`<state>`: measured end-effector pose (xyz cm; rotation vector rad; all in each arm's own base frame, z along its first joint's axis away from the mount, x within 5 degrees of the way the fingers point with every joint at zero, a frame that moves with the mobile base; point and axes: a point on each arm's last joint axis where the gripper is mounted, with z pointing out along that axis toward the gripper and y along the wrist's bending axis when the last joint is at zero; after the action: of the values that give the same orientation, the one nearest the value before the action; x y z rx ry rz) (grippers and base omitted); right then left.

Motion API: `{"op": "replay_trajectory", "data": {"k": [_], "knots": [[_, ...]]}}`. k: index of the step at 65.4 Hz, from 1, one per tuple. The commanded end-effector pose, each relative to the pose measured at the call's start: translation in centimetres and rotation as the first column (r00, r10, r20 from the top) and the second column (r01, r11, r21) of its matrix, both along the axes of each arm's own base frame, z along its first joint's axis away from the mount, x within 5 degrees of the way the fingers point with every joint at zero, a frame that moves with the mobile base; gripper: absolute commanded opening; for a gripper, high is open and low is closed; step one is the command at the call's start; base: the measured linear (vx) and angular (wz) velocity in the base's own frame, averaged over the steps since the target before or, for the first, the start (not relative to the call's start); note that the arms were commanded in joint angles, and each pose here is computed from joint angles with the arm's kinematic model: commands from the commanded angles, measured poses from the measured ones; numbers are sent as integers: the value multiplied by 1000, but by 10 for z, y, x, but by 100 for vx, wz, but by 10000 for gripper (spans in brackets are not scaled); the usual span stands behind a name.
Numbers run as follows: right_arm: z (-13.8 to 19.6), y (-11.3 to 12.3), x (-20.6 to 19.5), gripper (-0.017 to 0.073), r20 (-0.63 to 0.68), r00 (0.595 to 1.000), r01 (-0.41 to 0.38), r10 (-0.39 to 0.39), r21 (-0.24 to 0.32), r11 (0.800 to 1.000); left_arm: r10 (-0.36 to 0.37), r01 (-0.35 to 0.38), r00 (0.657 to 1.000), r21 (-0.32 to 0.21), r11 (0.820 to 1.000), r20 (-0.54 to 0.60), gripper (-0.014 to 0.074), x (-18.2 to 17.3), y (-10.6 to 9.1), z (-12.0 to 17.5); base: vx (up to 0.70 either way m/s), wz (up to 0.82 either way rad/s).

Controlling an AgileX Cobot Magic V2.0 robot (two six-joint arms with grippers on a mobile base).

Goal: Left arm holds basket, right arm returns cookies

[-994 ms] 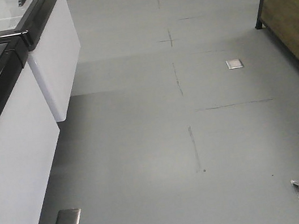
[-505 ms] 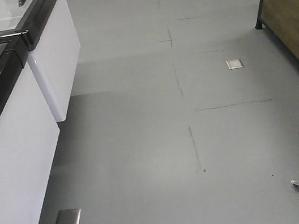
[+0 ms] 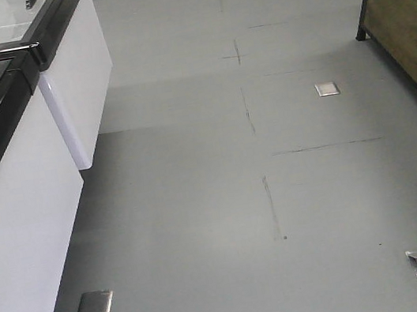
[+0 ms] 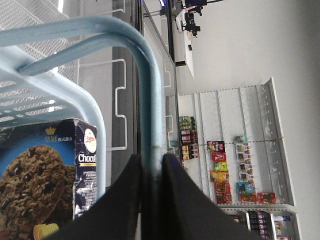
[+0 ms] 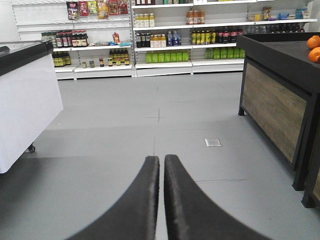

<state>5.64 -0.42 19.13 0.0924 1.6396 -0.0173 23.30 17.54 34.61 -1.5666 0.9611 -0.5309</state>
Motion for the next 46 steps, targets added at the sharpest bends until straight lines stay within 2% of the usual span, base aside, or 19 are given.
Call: {"op": "replay_trajectory", "data": {"k": [1, 28, 35, 46], "knots": [[2, 0, 0, -3, 69, 998, -4, 5, -18, 1000, 22, -28, 998, 91, 995, 66, -6, -3, 0, 21, 0, 0], [2, 0, 0, -3, 69, 998, -4, 5, -18, 1000, 20, -27, 997, 86, 996, 80, -6, -2, -2, 23, 0, 0], [2, 0, 0, -3, 69, 998, -4, 5, -18, 1000, 23, -29, 995, 60, 998, 97, -6, -2, -3, 23, 0, 0], [2, 0, 0, -3, 69, 998, -4, 5, -18, 1000, 23, -30, 992, 59, 998, 121, -6, -4, -5, 30, 0, 0]]}}
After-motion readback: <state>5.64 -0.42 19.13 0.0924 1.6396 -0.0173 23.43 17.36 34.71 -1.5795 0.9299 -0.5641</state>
